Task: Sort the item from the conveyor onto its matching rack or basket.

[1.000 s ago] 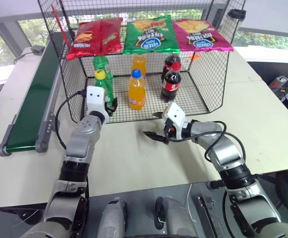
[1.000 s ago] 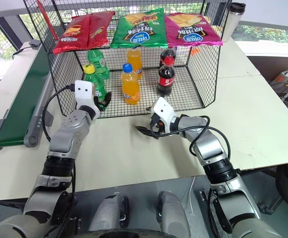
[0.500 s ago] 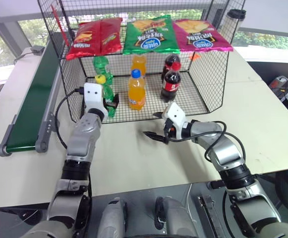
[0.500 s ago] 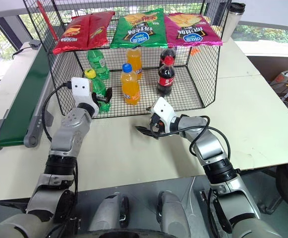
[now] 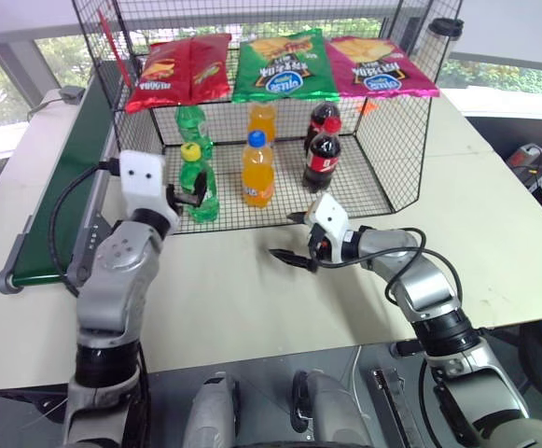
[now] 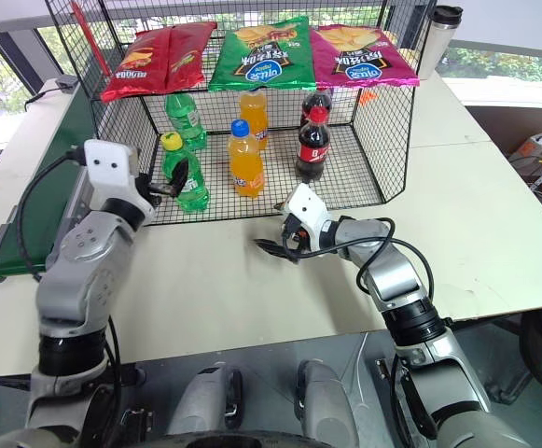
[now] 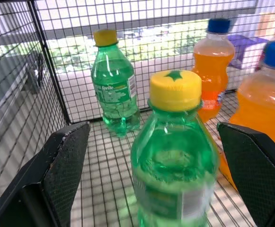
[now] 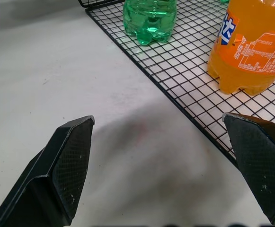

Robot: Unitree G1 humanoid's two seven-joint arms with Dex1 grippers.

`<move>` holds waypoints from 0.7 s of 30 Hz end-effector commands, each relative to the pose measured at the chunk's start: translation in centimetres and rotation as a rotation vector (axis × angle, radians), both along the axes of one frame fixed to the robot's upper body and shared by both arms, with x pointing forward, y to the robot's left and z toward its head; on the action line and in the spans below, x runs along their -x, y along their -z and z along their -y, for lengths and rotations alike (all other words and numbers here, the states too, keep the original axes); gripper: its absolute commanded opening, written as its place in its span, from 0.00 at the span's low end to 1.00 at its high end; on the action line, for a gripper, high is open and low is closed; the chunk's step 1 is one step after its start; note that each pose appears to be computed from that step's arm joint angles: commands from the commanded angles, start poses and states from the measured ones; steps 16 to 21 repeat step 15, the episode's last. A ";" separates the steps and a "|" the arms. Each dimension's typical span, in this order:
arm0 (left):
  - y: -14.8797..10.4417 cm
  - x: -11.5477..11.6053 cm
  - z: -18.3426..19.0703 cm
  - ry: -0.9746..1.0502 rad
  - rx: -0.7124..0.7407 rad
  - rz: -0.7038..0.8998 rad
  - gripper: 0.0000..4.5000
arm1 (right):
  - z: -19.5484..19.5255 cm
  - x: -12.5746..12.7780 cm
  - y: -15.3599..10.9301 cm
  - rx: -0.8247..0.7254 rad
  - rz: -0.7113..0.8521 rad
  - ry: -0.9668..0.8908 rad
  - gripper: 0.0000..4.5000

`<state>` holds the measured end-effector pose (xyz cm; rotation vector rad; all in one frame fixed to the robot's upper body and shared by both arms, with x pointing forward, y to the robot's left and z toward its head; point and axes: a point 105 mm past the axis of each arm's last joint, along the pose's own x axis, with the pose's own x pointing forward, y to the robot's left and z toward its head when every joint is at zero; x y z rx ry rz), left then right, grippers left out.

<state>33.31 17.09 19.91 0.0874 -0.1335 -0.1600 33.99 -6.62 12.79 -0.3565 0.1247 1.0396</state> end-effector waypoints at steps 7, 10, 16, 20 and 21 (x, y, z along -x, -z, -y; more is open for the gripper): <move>3.4 5.1 -0.1 0.023 0.002 -0.115 0.99 | -0.3 0.2 -1.8 -0.028 0.059 -0.024 1.00; 4.2 5.5 -0.2 0.017 0.009 -0.143 0.99 | -0.3 0.3 -1.8 -0.031 0.057 -0.027 1.00; 5.5 5.6 -0.5 -0.006 -0.001 -0.170 0.99 | -0.4 0.3 -1.8 -0.031 0.057 -0.028 1.00; 5.5 5.6 -0.5 -0.006 -0.001 -0.170 0.99 | -0.4 0.3 -1.8 -0.031 0.057 -0.028 1.00; 5.5 5.6 -0.5 -0.006 -0.001 -0.170 0.99 | -0.4 0.3 -1.8 -0.031 0.057 -0.028 1.00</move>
